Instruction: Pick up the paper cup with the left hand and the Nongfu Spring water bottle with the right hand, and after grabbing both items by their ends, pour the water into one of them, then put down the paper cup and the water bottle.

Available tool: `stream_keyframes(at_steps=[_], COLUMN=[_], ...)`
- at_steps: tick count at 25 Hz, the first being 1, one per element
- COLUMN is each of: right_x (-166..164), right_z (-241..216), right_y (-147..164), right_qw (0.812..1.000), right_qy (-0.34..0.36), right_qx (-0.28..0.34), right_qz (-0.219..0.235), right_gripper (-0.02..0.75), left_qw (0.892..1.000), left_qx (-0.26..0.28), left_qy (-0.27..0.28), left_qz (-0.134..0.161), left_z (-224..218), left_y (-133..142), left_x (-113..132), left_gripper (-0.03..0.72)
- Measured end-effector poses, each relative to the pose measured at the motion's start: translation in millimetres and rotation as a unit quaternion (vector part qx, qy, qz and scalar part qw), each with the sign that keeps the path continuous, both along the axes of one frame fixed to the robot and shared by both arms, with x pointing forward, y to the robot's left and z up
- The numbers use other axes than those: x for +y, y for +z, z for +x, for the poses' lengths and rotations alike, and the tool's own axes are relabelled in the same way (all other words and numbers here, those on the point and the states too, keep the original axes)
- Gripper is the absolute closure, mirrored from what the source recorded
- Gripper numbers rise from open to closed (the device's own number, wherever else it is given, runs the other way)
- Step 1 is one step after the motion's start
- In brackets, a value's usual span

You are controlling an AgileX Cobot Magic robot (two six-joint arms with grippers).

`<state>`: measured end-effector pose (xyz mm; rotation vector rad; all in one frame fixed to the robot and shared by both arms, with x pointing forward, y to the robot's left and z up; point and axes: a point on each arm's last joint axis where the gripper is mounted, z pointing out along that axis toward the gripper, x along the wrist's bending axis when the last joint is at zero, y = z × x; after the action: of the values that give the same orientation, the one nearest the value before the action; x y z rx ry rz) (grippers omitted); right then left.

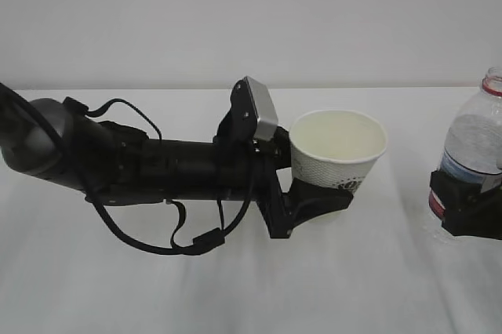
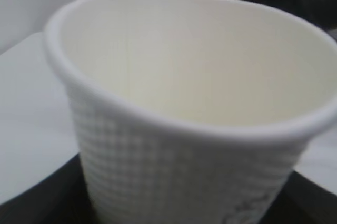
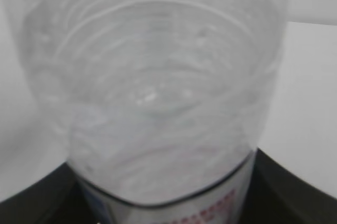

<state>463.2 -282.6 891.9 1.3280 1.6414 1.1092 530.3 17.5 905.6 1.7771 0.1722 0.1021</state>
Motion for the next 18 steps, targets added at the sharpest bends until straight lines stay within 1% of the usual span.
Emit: stream_keyframes(at_steps=[3,5,8,11,18], right_x=[0,0,0,0,-1], right_z=[-2,-4,-6,-6,-6], right_y=[-1,-2,-3,-3,-3], right_qw=[1.0,1.0,1.0,1.0,1.0], right_qy=[0.0,0.0,0.0,0.0,-0.002], right_qx=[0.003,0.008,0.011,0.011,0.01], right_qz=[0.0,0.0,0.0,0.0,-0.005], right_gripper=[0.235,0.235,0.235,0.235,0.235], left_qw=[1.0,1.0,0.999,0.999,0.999], left_qx=[0.006,0.012,0.029,0.038,0.038], left_qy=[0.004,0.01,0.005,0.001,0.0], left_qz=[-0.008,-0.018,-0.03,-0.029,-0.033], left_z=[-4,-4,-5,-6,-6], left_y=[1,2,-10,-19,-19], left_x=[-6,-8,-9,-9,-9], left_gripper=[0.146,0.146,0.146,0.146,0.147])
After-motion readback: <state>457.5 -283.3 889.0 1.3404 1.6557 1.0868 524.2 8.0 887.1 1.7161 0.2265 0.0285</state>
